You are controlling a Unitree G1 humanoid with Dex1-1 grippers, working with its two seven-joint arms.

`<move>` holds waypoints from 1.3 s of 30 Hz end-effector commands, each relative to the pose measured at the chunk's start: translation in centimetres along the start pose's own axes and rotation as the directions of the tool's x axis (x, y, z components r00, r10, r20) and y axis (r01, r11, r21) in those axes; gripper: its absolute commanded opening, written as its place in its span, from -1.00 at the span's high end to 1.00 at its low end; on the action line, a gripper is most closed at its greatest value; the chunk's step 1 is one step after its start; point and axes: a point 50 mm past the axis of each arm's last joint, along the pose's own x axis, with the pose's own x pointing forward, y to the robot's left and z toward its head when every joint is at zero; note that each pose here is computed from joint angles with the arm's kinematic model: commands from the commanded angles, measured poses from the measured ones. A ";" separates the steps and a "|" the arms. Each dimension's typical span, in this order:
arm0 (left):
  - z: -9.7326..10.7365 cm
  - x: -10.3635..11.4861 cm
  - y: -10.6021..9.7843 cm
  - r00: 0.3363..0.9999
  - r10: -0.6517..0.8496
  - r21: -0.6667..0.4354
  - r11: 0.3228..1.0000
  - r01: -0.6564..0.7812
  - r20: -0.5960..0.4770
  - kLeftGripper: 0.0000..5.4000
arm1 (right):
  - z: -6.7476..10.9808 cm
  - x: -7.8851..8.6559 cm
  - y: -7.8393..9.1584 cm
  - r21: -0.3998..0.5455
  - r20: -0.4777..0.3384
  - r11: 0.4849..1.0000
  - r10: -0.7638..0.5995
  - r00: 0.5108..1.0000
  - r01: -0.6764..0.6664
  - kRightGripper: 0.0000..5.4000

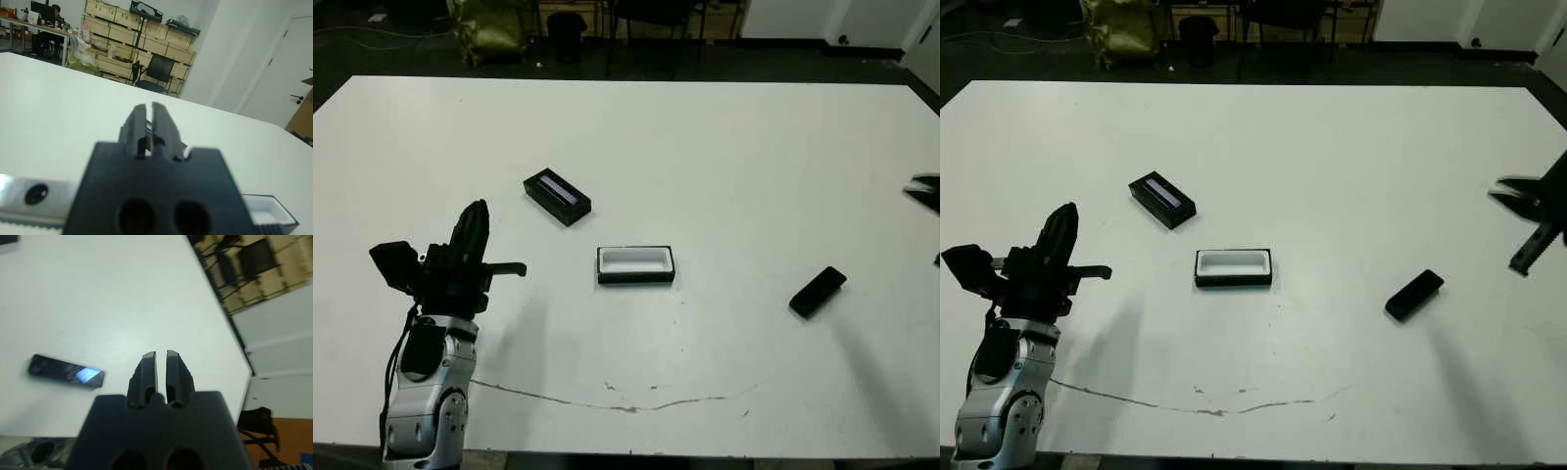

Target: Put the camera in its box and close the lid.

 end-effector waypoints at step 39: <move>-0.5 -0.5 0.7 0.999 0.019 0.014 1.000 -0.019 -0.038 1.00 | -0.2 5.0 3.2 -0.121 -0.350 0.815 0.499 0.793 -0.567 1.00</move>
